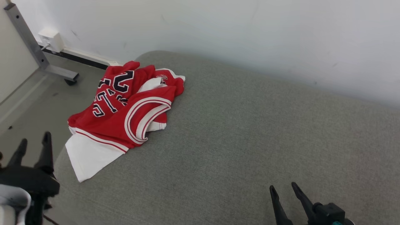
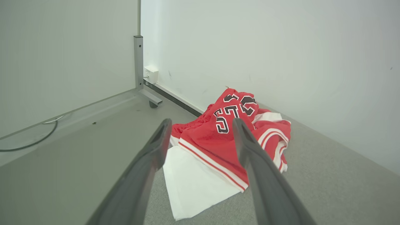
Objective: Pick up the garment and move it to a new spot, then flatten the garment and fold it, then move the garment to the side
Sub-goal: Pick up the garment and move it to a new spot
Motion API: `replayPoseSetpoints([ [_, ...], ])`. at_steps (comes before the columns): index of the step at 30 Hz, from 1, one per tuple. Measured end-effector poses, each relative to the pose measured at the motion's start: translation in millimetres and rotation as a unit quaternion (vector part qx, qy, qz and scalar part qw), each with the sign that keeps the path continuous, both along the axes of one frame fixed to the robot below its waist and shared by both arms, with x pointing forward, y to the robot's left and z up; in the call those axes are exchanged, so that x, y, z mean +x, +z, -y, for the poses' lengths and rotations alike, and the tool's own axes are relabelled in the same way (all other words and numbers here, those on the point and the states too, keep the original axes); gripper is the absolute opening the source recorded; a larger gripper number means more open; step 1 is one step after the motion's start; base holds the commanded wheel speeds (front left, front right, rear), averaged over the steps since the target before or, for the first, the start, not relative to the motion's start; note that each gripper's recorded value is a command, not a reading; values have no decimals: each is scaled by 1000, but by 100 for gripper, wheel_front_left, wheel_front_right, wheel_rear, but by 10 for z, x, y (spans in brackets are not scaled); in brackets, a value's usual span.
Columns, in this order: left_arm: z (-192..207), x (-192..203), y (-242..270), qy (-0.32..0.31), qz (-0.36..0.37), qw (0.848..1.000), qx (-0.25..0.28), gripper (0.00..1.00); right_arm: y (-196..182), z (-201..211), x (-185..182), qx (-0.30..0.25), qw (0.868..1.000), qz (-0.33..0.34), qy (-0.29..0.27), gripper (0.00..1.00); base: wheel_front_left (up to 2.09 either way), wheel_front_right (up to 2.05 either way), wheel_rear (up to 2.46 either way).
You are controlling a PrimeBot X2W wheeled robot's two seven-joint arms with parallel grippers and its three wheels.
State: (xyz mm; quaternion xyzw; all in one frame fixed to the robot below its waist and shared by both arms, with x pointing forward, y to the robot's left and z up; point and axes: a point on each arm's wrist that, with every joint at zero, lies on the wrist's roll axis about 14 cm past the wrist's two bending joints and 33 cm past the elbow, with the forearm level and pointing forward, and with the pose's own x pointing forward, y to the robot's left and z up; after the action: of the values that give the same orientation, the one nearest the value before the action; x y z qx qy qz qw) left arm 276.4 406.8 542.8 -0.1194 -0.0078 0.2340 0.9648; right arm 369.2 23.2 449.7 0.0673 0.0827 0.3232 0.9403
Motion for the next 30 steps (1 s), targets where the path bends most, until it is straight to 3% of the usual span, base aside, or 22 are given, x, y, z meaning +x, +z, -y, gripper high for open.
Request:
replayPoseSetpoints([
  [7,-155,630,221,-22,16,995,-95,100,-21,147,246,2,1000,-3,-27,100,0,0,0],
  [15,-276,1287,61,-25,-42,991,-121,100,-354,436,367,8,996,-49,-73,100,0,0,0],
  [23,-107,1834,-389,-68,-119,978,-155,100,-629,779,382,7,989,-84,-125,100,0,0,0],
  [30,-30,1999,-785,-62,-165,966,-187,100,-714,919,392,6,985,-91,-147,100,0,0,0],
])
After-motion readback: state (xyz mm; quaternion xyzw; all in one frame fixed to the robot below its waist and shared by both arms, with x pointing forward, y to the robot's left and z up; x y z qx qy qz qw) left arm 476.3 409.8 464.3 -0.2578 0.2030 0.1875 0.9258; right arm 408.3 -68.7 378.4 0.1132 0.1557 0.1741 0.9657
